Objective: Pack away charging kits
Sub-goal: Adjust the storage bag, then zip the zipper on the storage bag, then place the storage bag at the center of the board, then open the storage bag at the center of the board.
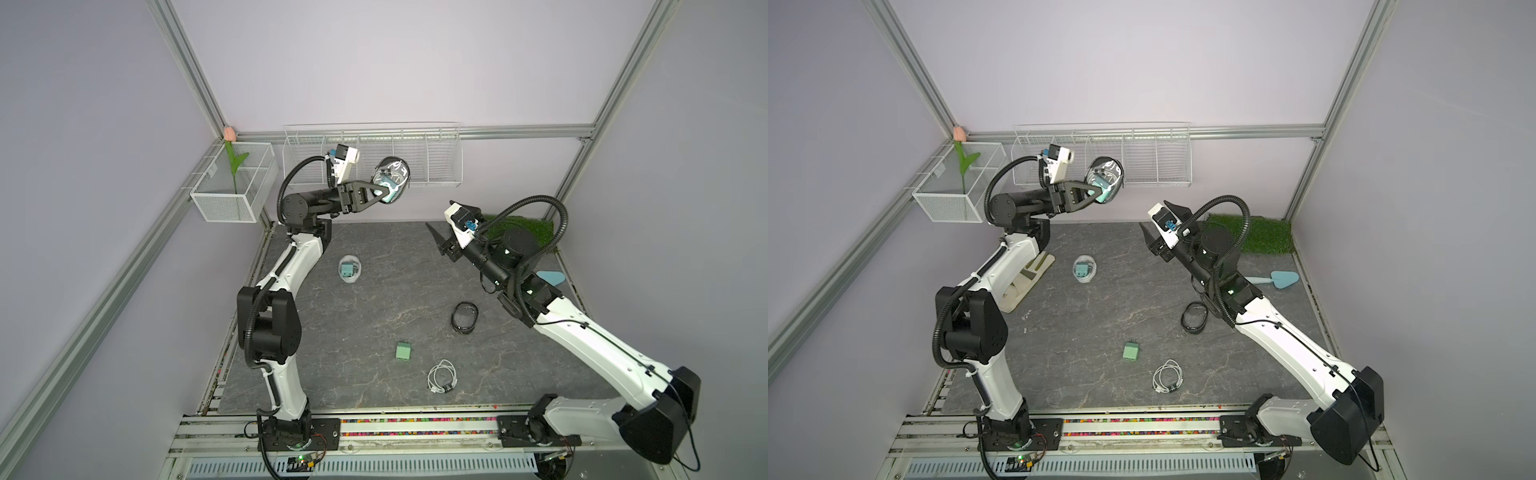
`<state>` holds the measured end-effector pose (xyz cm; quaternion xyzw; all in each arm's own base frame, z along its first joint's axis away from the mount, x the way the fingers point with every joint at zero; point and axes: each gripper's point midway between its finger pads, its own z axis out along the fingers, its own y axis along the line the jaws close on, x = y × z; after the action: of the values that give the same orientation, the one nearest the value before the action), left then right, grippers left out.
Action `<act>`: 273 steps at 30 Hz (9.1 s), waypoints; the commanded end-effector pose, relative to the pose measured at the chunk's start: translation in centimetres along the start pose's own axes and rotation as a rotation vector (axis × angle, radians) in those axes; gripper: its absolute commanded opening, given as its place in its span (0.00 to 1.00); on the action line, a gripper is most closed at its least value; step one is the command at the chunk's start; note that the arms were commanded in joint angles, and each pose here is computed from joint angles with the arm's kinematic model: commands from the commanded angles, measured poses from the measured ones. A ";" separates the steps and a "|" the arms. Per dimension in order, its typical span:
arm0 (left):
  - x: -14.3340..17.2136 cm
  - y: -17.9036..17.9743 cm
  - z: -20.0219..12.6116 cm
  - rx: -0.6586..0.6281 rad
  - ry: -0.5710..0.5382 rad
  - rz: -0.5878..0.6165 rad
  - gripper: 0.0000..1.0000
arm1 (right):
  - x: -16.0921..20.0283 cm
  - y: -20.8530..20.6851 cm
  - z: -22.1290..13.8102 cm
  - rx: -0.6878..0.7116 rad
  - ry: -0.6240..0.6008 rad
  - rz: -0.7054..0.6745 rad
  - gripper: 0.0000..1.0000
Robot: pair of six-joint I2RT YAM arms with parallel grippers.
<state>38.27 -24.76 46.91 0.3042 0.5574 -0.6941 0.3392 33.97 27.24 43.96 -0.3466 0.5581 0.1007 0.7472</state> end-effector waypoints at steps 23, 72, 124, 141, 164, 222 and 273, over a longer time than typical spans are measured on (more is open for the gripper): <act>7.8 -7.8 3.1 -0.372 0.296 0.322 0.00 | -5.2 1.8 -4.2 -0.165 -0.129 0.031 0.71; 10.0 -10.5 4.3 -0.315 0.351 0.410 0.00 | -3.6 2.5 -2.0 -0.140 -0.086 -0.042 0.06; 22.7 -2.8 0.8 -0.354 1.055 0.591 0.00 | 0.9 4.9 -7.8 -0.427 -0.031 -0.865 0.06; 25.9 -2.8 4.5 -0.159 1.221 0.511 0.00 | 2.9 6.4 -6.5 -0.492 -0.002 -0.865 0.06; 10.7 9.7 -1.6 -0.827 -0.260 -0.050 0.00 | -8.2 0.6 -7.9 -0.230 -0.143 -0.534 1.00; 22.9 11.1 -16.2 -1.491 -0.325 -0.173 1.00 | 16.0 -5.4 -21.0 0.759 0.618 0.710 0.89; 43.1 18.1 15.9 -1.403 0.906 0.271 0.57 | 35.3 -6.2 -33.4 1.200 0.824 1.170 0.90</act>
<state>27.16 -49.45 4.89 0.3334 0.8998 0.0303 0.2796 24.34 -7.00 10.47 0.4260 0.8232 0.0152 0.3749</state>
